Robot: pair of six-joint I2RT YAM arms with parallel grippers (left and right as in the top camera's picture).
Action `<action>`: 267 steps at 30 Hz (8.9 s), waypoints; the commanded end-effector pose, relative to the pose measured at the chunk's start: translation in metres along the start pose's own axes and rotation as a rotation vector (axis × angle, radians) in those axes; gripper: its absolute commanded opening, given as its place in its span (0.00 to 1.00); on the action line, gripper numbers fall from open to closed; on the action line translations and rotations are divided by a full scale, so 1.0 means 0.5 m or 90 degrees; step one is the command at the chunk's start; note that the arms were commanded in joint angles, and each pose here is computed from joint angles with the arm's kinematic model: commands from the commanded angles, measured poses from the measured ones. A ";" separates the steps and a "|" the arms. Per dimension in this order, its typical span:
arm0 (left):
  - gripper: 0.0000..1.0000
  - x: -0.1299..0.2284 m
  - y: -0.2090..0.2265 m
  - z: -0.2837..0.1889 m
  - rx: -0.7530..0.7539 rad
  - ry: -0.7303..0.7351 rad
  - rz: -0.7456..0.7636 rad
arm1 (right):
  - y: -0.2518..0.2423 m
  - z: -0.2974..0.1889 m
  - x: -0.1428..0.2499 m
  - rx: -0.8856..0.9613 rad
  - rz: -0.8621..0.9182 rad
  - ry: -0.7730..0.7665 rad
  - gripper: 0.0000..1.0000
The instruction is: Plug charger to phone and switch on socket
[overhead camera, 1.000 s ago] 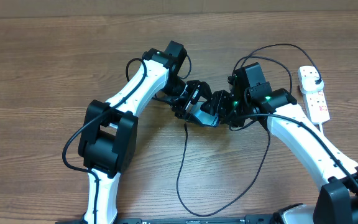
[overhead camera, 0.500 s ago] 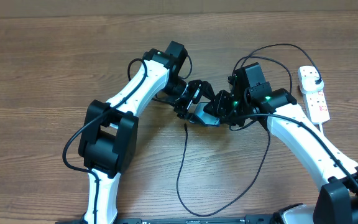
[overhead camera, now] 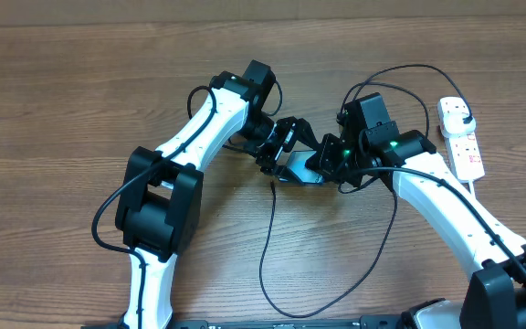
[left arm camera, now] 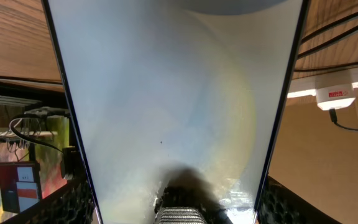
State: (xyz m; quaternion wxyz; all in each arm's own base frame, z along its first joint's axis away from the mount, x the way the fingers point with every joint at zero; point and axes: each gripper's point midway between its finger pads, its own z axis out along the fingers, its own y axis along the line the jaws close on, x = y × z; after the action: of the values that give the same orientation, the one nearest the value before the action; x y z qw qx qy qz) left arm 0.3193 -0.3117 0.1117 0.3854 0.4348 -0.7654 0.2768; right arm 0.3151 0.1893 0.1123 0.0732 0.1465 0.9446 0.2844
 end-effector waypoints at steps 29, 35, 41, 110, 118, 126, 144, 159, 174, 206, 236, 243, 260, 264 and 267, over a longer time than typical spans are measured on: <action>1.00 -0.041 -0.025 -0.049 0.033 -0.037 0.132 | -0.014 -0.020 -0.031 0.000 0.025 -0.018 0.04; 1.00 -0.060 -0.043 -0.117 0.093 -0.007 0.226 | -0.027 -0.032 -0.046 -0.016 0.052 -0.016 0.04; 0.99 -0.095 -0.027 -0.172 0.110 -0.021 0.247 | -0.006 -0.050 -0.054 -0.091 0.068 0.009 0.04; 0.99 0.001 -0.082 -0.274 0.256 -0.374 0.053 | 0.239 -0.111 -0.093 -0.374 0.564 0.159 0.04; 0.99 0.008 -0.089 -0.268 0.265 -0.369 0.048 | 0.248 -0.117 -0.091 -0.382 0.586 0.181 0.04; 1.00 0.010 -0.092 -0.268 0.270 -0.366 0.047 | 0.249 -0.118 -0.090 -0.381 0.598 0.188 0.04; 0.65 0.012 -0.091 -0.265 0.268 -0.365 0.049 | 0.254 -0.115 -0.082 -0.379 0.593 0.194 0.04; 0.34 0.015 -0.093 -0.264 0.268 -0.361 0.052 | 0.254 -0.115 -0.082 -0.379 0.593 0.194 0.04; 0.15 0.015 -0.093 -0.263 0.268 -0.360 0.053 | 0.254 -0.115 -0.082 -0.379 0.593 0.194 0.04; 0.04 0.015 -0.093 -0.263 0.266 -0.362 0.059 | 0.254 -0.115 -0.082 -0.379 0.591 0.193 0.15; 0.04 -0.060 -0.071 -0.373 0.259 -0.403 0.128 | 0.253 -0.116 -0.083 -0.388 0.496 0.161 1.00; 0.04 -0.069 -0.060 -0.424 0.248 -0.377 0.288 | 0.253 -0.115 -0.083 -0.392 0.445 0.144 1.00; 0.04 0.087 -0.015 -0.405 0.287 -0.153 0.824 | 0.249 -0.127 -0.085 -0.423 0.057 0.028 1.00; 0.04 0.075 -0.012 -0.439 0.313 -0.166 0.825 | 0.266 -0.142 -0.073 -0.455 -0.034 0.027 1.00; 0.04 0.074 -0.008 -0.476 0.357 -0.162 0.833 | 0.268 -0.145 -0.070 -0.460 -0.047 0.028 1.00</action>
State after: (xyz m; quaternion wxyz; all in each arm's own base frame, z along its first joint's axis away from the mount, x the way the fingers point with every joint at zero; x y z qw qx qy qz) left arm 0.3908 -0.1654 0.2382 -0.0326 0.0271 -0.8454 0.5324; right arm 0.3653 0.2453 0.2355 0.0882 0.1178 0.7933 0.5907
